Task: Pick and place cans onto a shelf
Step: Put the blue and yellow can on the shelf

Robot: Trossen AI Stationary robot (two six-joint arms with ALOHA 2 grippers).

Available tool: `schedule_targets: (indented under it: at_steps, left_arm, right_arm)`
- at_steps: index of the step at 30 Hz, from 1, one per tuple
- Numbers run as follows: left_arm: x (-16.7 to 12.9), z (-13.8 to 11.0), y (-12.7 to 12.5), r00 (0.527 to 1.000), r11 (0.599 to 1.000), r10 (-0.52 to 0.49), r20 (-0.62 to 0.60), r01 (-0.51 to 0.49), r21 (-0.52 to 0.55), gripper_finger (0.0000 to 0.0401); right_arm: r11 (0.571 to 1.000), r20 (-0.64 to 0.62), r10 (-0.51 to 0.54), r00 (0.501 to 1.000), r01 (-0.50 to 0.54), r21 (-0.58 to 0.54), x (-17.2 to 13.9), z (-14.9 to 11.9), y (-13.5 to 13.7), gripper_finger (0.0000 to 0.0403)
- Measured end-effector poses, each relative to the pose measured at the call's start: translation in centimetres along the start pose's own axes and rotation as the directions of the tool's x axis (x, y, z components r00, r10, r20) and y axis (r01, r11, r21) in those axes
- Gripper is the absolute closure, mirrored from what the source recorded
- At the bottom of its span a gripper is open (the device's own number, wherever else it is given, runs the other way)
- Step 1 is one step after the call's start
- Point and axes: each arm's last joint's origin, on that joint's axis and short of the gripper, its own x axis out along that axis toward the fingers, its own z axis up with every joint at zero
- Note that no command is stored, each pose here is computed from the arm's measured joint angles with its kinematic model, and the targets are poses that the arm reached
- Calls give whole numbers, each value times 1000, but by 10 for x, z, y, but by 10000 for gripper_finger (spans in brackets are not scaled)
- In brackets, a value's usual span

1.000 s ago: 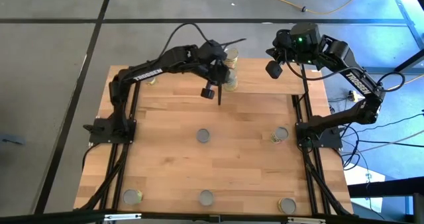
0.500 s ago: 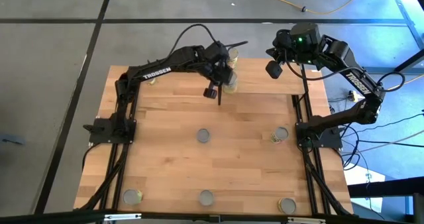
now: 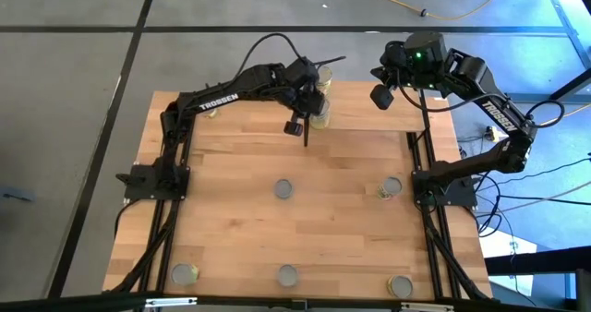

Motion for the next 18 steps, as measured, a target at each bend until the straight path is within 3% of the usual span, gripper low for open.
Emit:
schedule_targets:
  at_steps: [5, 12, 15, 18]
  left_arm:
    - [0, 1, 2, 1000, 1000, 22, 8, -22, 1, 365]
    - [-2, 3, 9, 980, 982, 190, -49, -190, 7, 362]
    - [-7, 8, 7, 961, 964, 264, -87, -264, 20, 361]
    - [-21, 17, 3, 958, 961, 276, -82, -276, 13, 362]
  right_arm:
    - [1000, 0, 0, 1000, 0, 0, 0, 0, 0, 402]
    - [1000, 1, 9, 1000, -9, -1, 0, 0, 0, 402]
    - [995, 0, 92, 996, -92, -39, 0, -1, 3, 402]
    - [974, -19, 209, 978, -209, -88, 0, -4, 7, 402]
